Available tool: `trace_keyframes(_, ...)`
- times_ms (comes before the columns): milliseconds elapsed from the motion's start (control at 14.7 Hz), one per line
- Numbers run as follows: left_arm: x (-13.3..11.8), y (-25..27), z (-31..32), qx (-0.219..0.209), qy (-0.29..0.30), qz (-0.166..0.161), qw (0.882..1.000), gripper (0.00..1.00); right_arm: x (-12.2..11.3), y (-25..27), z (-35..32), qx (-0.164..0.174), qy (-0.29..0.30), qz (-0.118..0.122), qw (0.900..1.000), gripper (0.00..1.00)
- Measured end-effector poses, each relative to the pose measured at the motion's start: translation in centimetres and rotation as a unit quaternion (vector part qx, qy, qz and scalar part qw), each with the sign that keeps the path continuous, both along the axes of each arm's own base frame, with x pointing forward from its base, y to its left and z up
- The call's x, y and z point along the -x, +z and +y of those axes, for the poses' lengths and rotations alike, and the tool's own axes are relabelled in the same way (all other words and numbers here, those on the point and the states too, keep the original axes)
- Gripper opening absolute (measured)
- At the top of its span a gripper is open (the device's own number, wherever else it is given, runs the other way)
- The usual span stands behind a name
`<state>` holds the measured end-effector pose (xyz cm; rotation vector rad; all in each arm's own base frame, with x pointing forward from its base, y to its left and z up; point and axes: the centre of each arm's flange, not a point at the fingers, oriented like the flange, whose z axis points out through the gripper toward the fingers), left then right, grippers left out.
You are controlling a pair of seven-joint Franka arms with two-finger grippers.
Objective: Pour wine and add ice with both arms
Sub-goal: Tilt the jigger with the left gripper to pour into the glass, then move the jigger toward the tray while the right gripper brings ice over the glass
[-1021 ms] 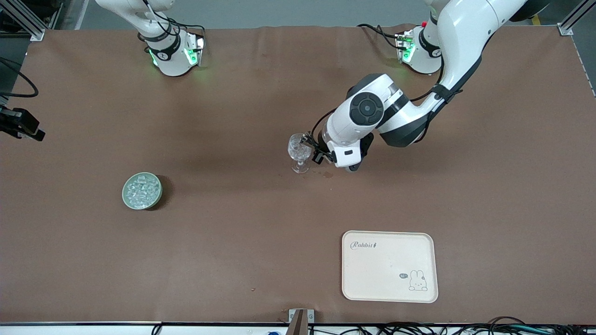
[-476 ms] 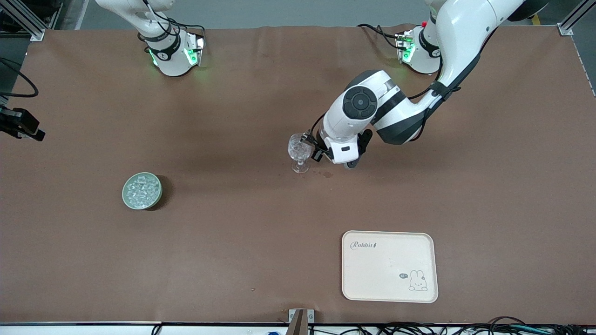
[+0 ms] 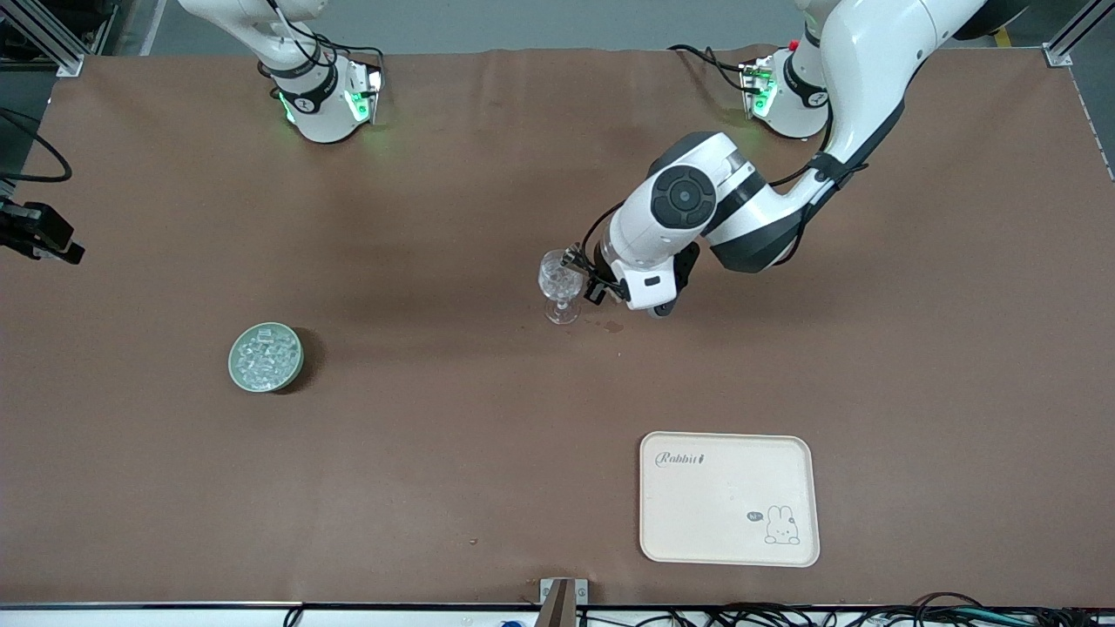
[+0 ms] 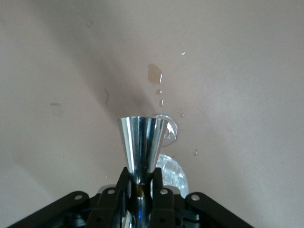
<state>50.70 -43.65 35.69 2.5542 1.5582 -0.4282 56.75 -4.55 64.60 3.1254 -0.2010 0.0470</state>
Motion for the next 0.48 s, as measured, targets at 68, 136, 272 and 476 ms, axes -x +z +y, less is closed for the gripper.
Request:
trace_keyframes(68, 0.0, 0.1, 0.0, 0.009, 0.002, 0.010, 1.000, 0.21, 0.0, 0.0, 0.1, 0.000, 0.001, 0.000, 1.000, 0.44)
trace_keyframes(136, 0.0, 0.1, 0.0, 0.020, 0.000, 0.021, 1.000, 0.21, 0.0, 0.0, 0.4, 0.000, 0.003, 0.000, 1.000, 0.44)
trace_keyframes(272, -0.6, 0.0, 0.7, 0.045, -0.001, 0.042, 0.998, 0.21, -0.1, 0.0, 1.7, -0.001, 0.008, 0.000, 1.000, 0.44)
trace_keyframes(476, -2.5, 0.3, 3.3, 0.074, 0.006, 0.060, 0.995, 0.21, -0.1, 0.0, 7.3, -0.006, -0.005, 0.001, 1.000, 0.44)
